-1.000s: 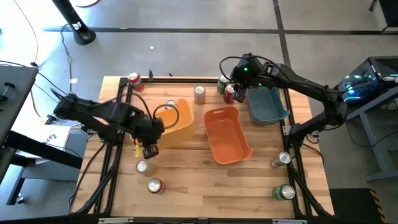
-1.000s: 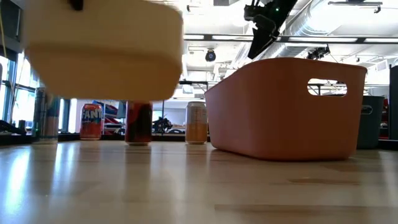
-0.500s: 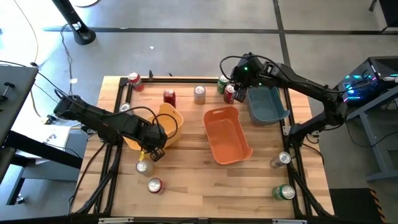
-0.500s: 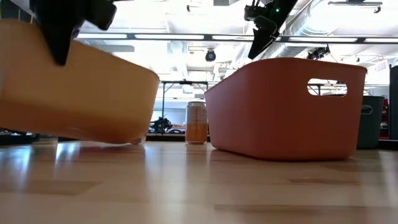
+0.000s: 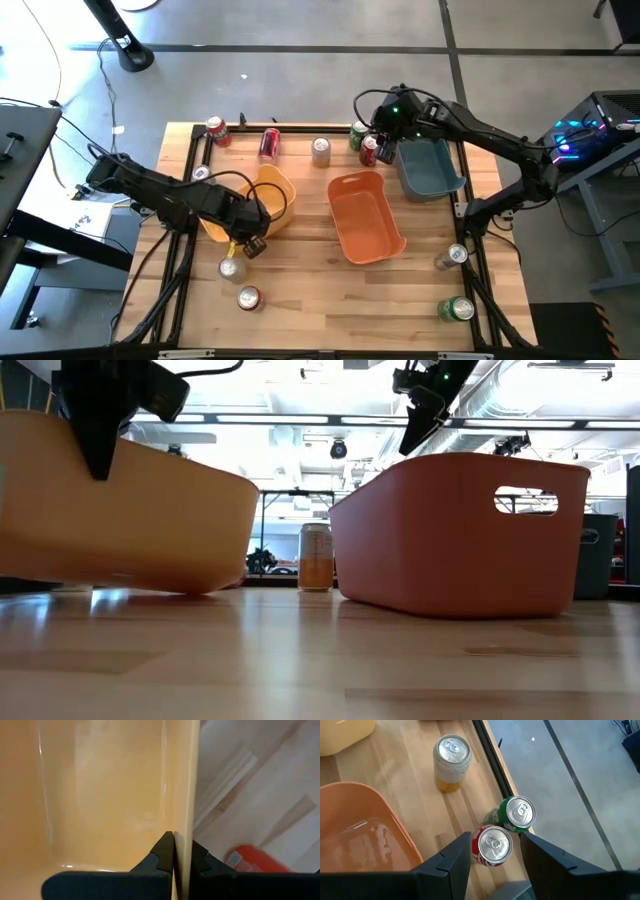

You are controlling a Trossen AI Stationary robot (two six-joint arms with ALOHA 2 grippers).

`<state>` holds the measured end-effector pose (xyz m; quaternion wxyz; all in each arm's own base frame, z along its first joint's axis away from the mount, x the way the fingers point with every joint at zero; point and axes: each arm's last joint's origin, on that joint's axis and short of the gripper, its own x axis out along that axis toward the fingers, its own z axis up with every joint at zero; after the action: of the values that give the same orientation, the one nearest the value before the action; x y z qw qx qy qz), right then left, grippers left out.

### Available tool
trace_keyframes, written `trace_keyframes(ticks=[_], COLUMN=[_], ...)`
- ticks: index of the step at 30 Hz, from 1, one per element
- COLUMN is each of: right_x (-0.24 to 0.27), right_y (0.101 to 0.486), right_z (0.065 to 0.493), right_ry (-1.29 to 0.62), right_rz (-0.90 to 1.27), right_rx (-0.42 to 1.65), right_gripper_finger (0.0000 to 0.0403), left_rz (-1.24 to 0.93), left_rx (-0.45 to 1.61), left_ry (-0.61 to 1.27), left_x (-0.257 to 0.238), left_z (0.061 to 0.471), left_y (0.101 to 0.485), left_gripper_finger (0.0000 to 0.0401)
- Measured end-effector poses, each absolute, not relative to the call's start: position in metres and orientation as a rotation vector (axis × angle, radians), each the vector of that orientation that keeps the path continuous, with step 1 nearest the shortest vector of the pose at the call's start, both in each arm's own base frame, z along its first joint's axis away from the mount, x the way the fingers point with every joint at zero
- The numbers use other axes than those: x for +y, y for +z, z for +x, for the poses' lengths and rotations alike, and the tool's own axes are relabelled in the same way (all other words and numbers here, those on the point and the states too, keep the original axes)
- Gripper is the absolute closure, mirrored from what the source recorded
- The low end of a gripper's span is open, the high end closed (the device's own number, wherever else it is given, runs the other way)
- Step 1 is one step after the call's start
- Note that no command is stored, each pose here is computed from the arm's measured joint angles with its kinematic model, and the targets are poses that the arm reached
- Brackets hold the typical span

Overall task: Sort soda cans
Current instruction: Move the yellow bin to the center of the table

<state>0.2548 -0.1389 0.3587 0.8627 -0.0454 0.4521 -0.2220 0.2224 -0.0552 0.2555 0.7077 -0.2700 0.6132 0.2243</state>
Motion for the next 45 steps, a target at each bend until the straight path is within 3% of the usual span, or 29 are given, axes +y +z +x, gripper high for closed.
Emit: trace_keyframes(ticks=[9,19,25,29,37,42,45], right_x=[-0.139,-0.139,-0.139,-0.139,-0.138,-0.138,-0.139], right_y=[0.359,0.359,0.359,0.359,0.359,0.360,0.360], right_z=[0.255,0.256,0.256,0.256,0.257,0.257,0.257], right_ry=[-0.471,-0.460,-0.459,-0.458,-0.423,-0.424,-0.425], right_rz=[-0.091,-0.095,-0.097,-0.097,-0.075,-0.076,-0.077], right_rx=[0.938,0.937,0.938,0.938,0.921,0.917,0.912], right_gripper_finger=[0.0237,0.0237,0.0237,0.0237,0.0237,0.0237,0.0237], left_rz=[-0.717,-0.767,-0.781,-0.675,-0.381,-0.165,-0.034], left_rx=[1.215,1.179,1.130,1.133,1.531,1.563,1.545], left_ry=[0.529,0.504,0.359,0.297,0.238,0.048,0.050], left_x=[-0.043,-0.038,-0.031,-0.025,-0.033,-0.054,-0.062], left_z=[0.238,0.243,0.253,0.251,0.212,0.207,0.207], left_y=[0.258,0.262,0.292,0.317,0.315,0.309,0.307], left_gripper_finger=[0.0388,0.0268,0.0202,0.0174,0.0153,0.0153,0.0153])
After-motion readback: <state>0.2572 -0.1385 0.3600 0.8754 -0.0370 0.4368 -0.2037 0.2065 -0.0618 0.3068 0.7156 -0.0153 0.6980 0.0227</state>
